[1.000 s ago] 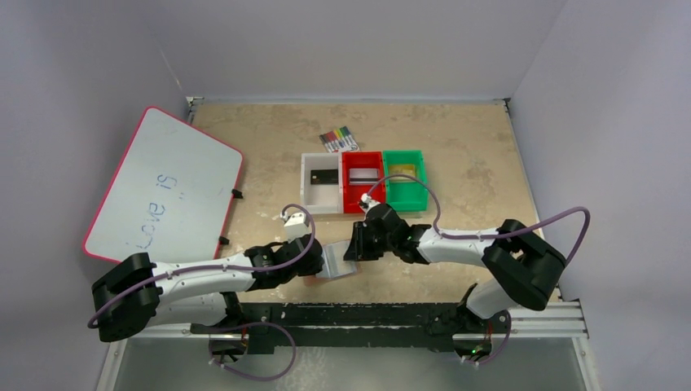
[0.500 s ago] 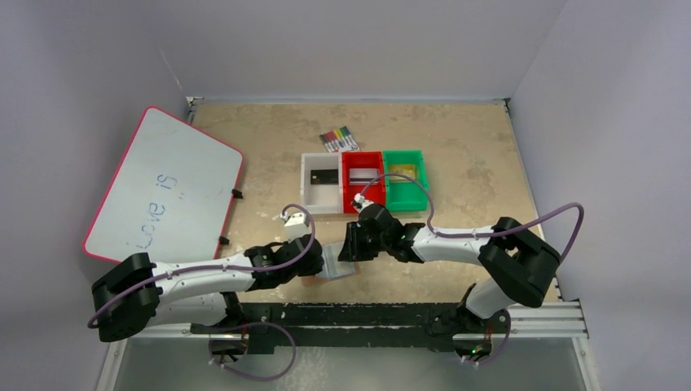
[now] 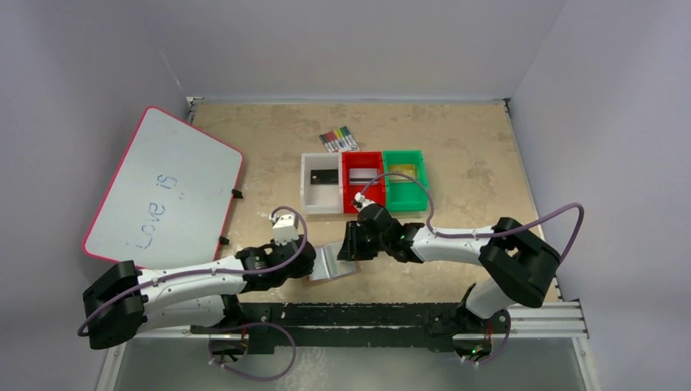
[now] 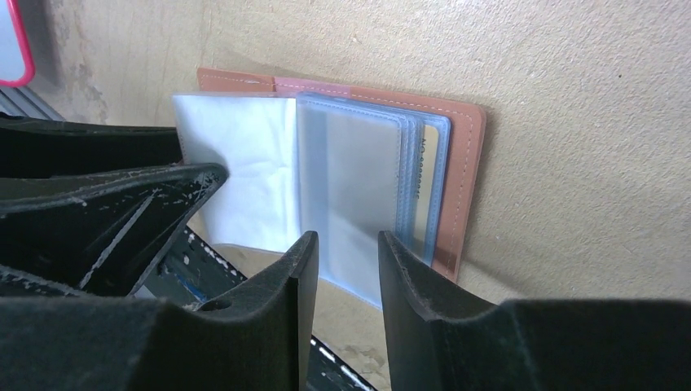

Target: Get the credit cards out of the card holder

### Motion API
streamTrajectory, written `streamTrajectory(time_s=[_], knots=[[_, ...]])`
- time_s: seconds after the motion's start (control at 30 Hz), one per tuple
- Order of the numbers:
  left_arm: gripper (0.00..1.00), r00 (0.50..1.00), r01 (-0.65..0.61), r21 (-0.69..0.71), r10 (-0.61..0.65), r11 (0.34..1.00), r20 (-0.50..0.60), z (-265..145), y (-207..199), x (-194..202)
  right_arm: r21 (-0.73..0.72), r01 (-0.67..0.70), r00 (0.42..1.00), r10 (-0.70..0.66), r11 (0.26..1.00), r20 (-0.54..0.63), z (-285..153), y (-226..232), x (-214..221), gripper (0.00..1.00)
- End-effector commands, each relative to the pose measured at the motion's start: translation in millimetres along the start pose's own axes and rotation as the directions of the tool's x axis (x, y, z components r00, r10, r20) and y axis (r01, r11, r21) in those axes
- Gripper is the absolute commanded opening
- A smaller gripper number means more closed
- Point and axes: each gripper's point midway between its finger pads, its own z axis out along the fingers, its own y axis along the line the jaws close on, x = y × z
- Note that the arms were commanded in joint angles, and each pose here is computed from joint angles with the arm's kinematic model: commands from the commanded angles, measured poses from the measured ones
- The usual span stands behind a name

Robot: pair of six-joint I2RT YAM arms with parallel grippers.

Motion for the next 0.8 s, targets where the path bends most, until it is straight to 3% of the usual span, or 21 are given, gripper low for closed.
streamTrajectory(time_s=[0.0, 0.17, 0.53, 0.77], knots=[[0.44, 1.0, -0.011, -0.056, 0.012, 0.998, 0.022, 1, 8, -4, 0.037, 0.0, 1.0, -0.001, 0.999, 0.02, -1, -1, -5, 0.37], [0.43, 1.0, -0.028, -0.062, 0.028, 0.998, -0.002, 7, 10, 4, 0.045, -0.003, 1.0, 0.002, 0.999, 0.027, -2, -1, -7, 0.37], [0.28, 0.999, -0.028, -0.045, 0.027, 0.999, -0.019, 11, 7, 12, 0.074, -0.007, 0.998, 0.003, 0.997, 0.056, -14, -2, -10, 0.37], [0.26, 0.999, -0.034, -0.038, 0.033, 0.999, -0.029, 13, 4, 15, 0.054, 0.001, 1.0, -0.002, 0.999, 0.012, -3, -2, -1, 0.37]])
